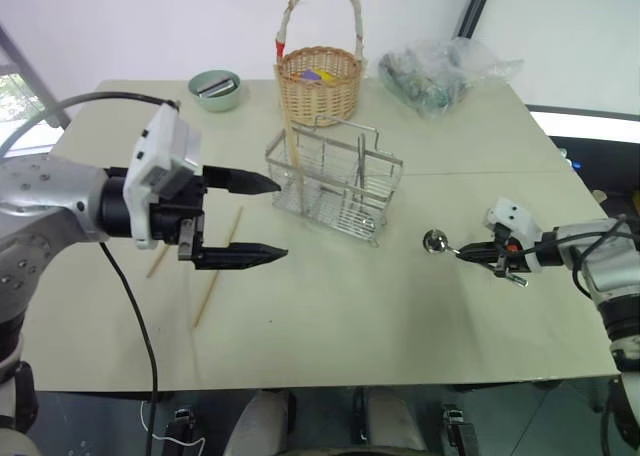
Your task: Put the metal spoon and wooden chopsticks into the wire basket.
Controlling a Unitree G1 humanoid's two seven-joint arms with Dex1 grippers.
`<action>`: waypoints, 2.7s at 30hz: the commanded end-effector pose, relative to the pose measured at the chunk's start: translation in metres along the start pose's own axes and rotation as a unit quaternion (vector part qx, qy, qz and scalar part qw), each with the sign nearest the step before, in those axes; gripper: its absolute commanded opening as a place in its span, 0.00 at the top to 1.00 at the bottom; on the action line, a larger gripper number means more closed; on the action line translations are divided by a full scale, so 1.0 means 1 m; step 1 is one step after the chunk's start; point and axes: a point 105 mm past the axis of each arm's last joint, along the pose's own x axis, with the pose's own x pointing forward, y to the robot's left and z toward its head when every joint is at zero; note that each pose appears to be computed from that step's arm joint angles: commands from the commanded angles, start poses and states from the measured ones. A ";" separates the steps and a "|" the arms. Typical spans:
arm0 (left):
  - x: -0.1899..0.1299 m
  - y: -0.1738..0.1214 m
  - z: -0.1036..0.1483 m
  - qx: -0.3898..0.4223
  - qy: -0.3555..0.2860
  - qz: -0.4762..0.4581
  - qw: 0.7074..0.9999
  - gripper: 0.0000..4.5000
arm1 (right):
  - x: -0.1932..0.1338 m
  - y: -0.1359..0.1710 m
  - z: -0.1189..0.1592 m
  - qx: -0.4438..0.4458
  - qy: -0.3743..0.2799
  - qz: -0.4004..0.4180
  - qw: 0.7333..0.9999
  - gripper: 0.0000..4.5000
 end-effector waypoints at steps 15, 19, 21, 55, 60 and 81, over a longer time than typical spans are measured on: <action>-0.016 0.026 0.013 0.031 -0.015 0.070 0.997 0.00 | -0.097 0.032 0.182 -0.021 -0.419 0.031 0.907 1.00; -0.017 0.030 0.015 0.038 -0.021 0.075 0.996 0.00 | -0.080 0.037 0.227 -0.028 -0.469 0.016 0.882 1.00; -0.016 0.031 0.015 0.040 -0.023 0.076 0.996 0.00 | -0.064 0.038 0.243 -0.022 -0.483 0.003 0.875 1.00; -0.063 0.090 -0.010 -0.009 -0.039 0.255 0.966 0.00 | -0.069 0.044 0.266 -0.001 -0.536 0.031 0.844 0.34; -0.105 0.137 -0.052 -0.066 0.012 0.396 0.916 0.00 | -0.106 0.078 0.247 -0.080 -0.495 0.106 0.858 0.34; -0.090 0.177 -0.190 -0.270 0.261 0.435 0.818 0.00 | -0.089 0.151 0.166 -0.083 -0.329 0.189 0.922 0.34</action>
